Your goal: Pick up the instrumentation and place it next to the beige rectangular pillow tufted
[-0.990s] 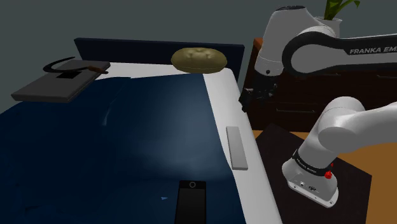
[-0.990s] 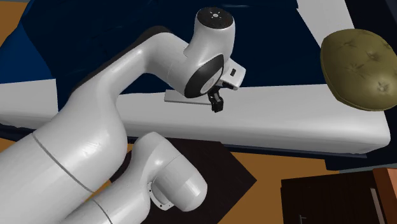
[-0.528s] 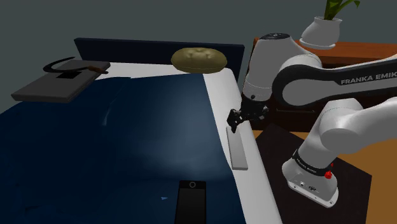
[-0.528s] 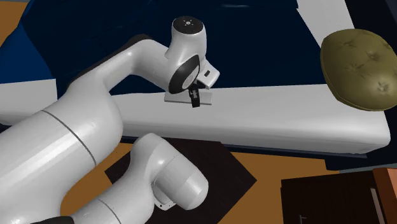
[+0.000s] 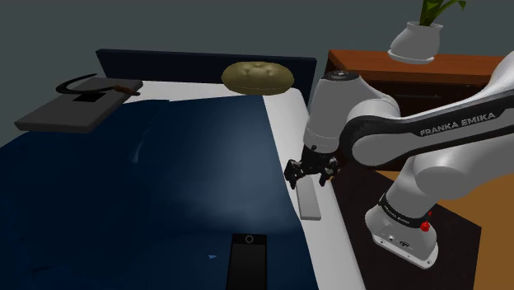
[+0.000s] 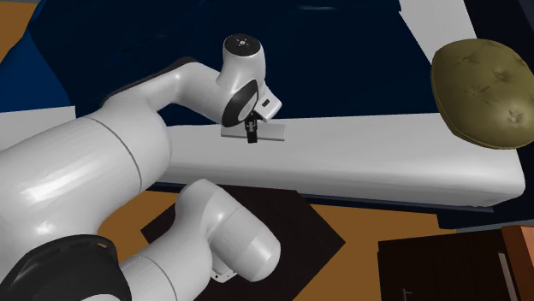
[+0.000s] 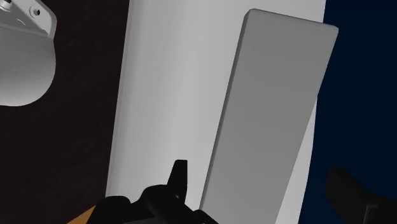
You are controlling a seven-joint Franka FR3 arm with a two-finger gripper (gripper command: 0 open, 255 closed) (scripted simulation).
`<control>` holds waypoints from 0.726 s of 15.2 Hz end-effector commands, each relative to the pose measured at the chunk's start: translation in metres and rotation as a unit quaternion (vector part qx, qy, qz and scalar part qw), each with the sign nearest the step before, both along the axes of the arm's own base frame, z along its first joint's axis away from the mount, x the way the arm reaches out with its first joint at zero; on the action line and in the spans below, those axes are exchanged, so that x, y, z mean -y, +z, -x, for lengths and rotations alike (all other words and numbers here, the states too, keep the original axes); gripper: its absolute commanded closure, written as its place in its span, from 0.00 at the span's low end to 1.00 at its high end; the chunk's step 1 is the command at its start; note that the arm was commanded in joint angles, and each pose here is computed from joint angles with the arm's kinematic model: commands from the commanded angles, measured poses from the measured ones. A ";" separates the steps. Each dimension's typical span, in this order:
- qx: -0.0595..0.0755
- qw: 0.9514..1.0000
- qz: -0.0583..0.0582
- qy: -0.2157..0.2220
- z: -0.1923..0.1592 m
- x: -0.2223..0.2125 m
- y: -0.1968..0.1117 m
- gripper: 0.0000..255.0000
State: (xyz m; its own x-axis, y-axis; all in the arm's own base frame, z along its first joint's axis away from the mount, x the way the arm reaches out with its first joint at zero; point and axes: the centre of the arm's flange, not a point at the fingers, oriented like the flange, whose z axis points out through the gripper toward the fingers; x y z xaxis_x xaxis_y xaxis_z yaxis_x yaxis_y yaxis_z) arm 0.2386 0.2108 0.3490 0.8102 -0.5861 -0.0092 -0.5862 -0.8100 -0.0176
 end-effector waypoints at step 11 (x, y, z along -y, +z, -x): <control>0.000 1.000 0.000 0.000 0.000 0.000 -0.018 1.00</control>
State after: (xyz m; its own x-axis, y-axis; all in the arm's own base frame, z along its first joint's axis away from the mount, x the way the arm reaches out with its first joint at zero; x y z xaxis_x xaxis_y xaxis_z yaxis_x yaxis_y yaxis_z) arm 0.2390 0.2112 0.3309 0.8097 -0.5867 -0.0088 -0.5868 -0.8095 -0.0186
